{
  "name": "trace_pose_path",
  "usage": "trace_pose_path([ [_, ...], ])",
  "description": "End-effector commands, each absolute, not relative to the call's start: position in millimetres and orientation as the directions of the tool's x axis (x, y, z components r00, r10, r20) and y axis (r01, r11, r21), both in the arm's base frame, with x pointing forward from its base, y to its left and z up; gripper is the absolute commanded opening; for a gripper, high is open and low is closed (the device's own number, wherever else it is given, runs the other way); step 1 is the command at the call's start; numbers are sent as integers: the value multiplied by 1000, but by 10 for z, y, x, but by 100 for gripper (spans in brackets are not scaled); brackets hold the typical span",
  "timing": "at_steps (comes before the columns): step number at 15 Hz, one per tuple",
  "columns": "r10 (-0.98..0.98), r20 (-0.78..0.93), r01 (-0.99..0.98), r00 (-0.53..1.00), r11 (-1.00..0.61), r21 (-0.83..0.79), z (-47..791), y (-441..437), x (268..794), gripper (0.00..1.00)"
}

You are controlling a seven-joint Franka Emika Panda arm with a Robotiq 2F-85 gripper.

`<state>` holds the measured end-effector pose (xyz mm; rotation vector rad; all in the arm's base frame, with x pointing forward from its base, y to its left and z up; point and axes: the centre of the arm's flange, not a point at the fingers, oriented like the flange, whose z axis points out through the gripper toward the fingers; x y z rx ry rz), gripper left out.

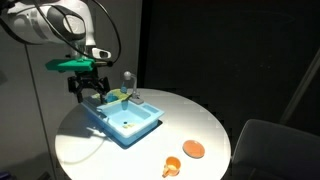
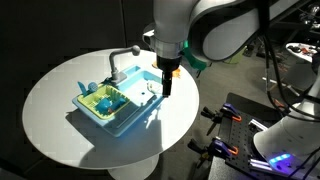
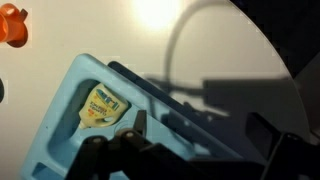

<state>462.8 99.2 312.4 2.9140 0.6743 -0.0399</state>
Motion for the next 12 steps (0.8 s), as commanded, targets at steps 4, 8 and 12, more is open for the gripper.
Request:
trace_pose_path([
  [4,434,-68,439,898,-888,137,3080,988,4627,100],
  [8,429,-68,433,901,-897,84,2978,1014,4651,100],
  [12,463,-60,465,884,-885,23,2821,1291,4708,100],
])
